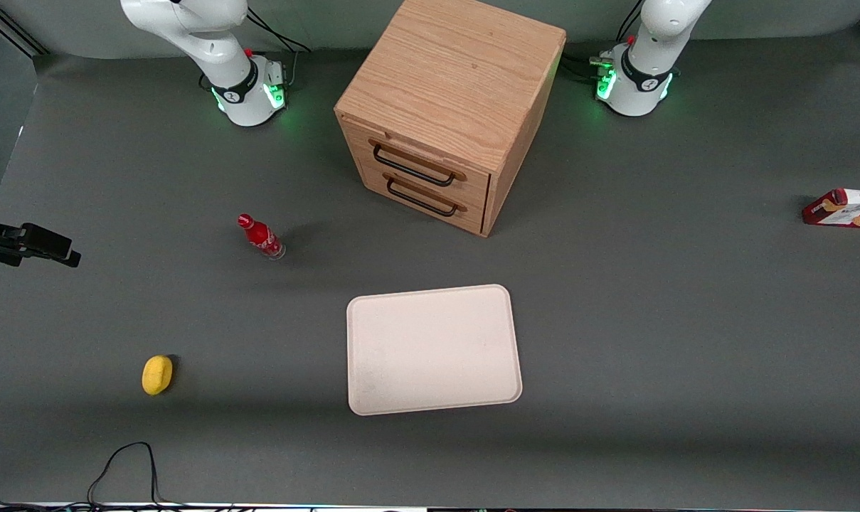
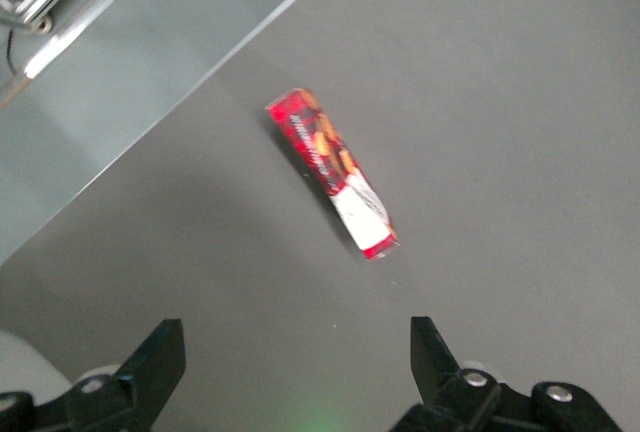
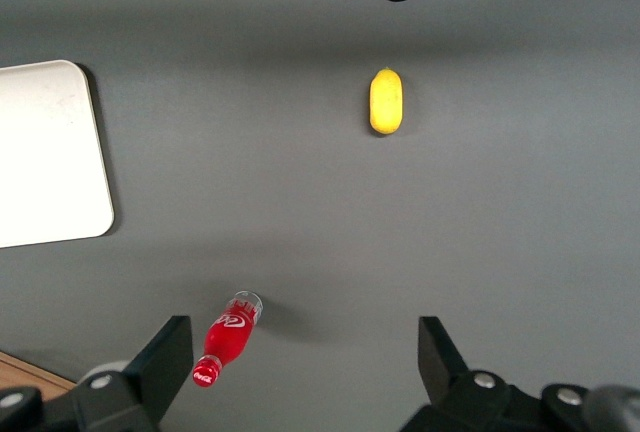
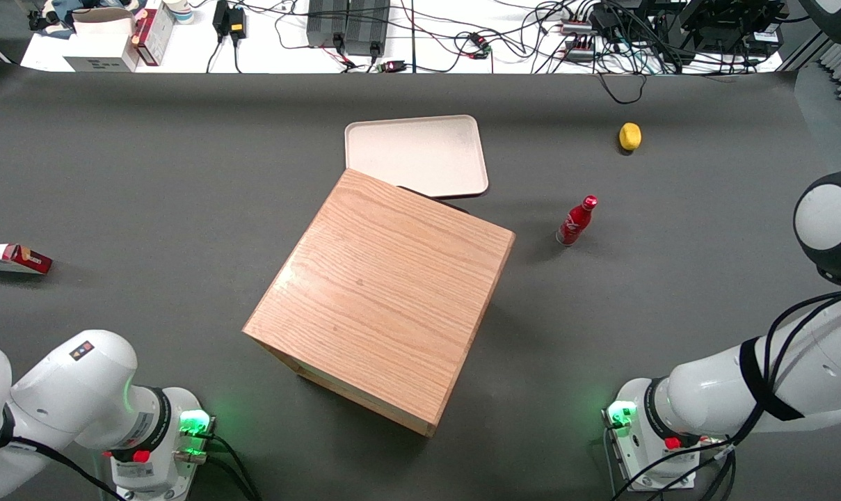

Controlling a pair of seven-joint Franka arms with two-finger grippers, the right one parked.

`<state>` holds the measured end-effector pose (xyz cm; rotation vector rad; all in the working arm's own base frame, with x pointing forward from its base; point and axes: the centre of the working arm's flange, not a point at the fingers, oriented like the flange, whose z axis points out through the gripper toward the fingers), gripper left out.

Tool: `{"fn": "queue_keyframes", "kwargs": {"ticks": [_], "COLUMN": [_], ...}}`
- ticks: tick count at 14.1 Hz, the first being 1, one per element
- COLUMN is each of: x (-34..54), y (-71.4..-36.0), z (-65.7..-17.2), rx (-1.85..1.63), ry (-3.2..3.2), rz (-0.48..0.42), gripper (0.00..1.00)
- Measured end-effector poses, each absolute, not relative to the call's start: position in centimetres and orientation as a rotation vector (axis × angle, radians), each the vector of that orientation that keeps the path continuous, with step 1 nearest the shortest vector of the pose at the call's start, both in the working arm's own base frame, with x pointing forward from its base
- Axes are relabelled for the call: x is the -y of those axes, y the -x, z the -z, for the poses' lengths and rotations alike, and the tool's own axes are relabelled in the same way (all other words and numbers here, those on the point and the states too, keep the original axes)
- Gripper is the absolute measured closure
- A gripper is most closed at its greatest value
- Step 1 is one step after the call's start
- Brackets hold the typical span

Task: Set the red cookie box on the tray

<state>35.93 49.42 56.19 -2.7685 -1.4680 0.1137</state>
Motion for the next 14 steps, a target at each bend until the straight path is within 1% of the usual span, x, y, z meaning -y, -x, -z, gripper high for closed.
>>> {"fn": "queue_keyframes", "kwargs": {"ticks": [1,3,6,8,10,14], "x": [-50.3,-50.5,-49.7,-48.4,-47.4,-47.3], "y": [-34.9,-34.5,-35.7,-37.4,-38.5,-37.2], "z": [-56.1,-56.1,-56.1,-55.7,-53.7,-46.7], "rx": [1.564,1.761,2.052,2.156,2.189,2.213], "ry": [2.714,2.585,2.355,2.254,2.216,2.188], "rz": [-0.109,-0.107,-0.103,-0.092,-0.053,-0.016], "gripper": [0.0,0.0,0.0,0.0,0.0,0.0]}}
